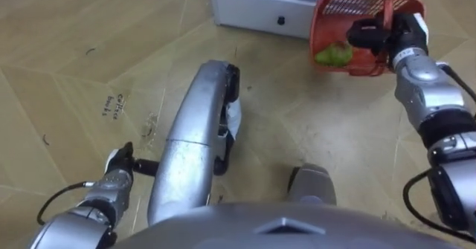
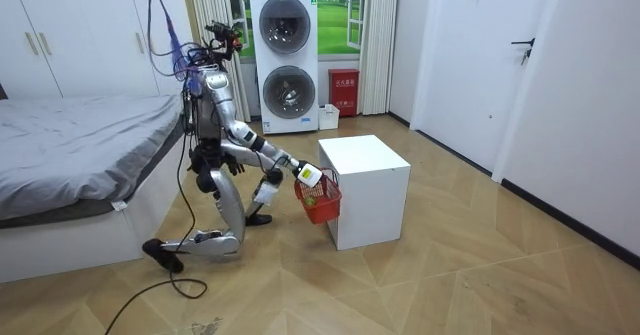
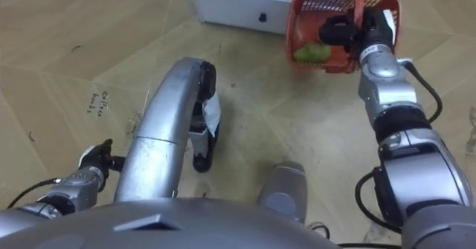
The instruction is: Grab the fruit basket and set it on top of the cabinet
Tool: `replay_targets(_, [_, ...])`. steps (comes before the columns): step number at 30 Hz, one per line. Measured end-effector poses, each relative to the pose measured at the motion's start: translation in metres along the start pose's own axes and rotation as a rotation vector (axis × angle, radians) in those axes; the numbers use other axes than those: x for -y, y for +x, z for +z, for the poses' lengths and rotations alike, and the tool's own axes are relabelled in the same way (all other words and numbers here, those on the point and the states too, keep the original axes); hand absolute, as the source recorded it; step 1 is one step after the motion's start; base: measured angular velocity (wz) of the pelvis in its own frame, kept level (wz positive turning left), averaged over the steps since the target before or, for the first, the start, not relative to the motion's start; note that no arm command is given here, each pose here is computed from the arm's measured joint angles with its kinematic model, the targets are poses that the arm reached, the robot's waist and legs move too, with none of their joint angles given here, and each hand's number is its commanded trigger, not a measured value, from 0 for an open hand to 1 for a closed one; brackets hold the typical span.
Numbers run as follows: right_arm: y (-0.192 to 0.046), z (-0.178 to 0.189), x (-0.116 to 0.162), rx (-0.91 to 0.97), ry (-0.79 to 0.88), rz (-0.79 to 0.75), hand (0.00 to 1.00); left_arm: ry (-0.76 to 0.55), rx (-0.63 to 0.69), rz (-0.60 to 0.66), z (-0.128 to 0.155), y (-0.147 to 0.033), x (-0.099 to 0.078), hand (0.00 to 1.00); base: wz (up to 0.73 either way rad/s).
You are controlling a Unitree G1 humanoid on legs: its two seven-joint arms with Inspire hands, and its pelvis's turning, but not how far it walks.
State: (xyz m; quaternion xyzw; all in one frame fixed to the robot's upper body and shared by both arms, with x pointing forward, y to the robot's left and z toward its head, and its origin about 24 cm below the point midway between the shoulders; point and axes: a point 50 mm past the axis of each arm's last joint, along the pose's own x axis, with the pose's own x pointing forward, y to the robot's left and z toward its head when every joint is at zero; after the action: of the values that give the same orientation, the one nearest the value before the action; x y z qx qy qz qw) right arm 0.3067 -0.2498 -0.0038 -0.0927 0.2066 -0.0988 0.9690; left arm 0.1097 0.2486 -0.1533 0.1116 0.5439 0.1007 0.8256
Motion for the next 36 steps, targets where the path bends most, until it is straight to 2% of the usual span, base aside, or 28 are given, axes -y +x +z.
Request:
replay_targets(5, [-0.004, 0.020, -0.021, 0.084, 0.016, 0.068, 1.00, -0.076, -0.059, 0.036, -0.023, -0.004, -0.009, 0.00, -0.40])
replay_targets(9, [-0.011, 0.017, -0.025, 0.091, -0.012, 0.098, 1.00, -0.137, -0.070, 0.074, -0.030, -0.006, -0.016, 0.00, -0.40])
replay_targets(12, [-0.016, 0.024, -0.029, 0.140, -0.066, 0.118, 1.00, -0.132, -0.049, 0.096, -0.026, -0.005, -0.018, 0.00, -0.43])
replay_targets(15, [-0.027, 0.022, -0.033, 0.176, -0.082, 0.146, 1.00, -0.125, -0.075, 0.093, -0.038, -0.009, -0.015, 0.00, -0.51])
replay_targets(24, [-0.046, 0.056, -0.040, 0.368, -0.007, 0.197, 1.00, -0.134, -0.108, 0.089, -0.064, -0.019, -0.014, 0.00, 0.02])
replay_targets(29, [-0.051, 0.065, -0.043, 0.411, -0.005, 0.217, 1.00, -0.068, -0.164, 0.082, -0.077, -0.022, -0.011, 0.00, 0.07])
replay_targets(32, [-0.053, 0.068, -0.047, 0.427, 0.015, 0.226, 1.00, -0.072, -0.183, 0.076, -0.079, -0.023, -0.013, 0.00, 0.34])
replay_targets(34, [-0.052, 0.069, -0.038, 0.432, 0.022, 0.197, 1.00, -0.065, -0.157, 0.041, -0.068, -0.020, -0.004, 0.00, 0.59])
replay_targets(36, [-0.051, 0.065, -0.041, 0.413, 0.031, 0.201, 1.00, -0.047, -0.145, 0.034, -0.065, -0.019, -0.003, 0.00, -0.11])
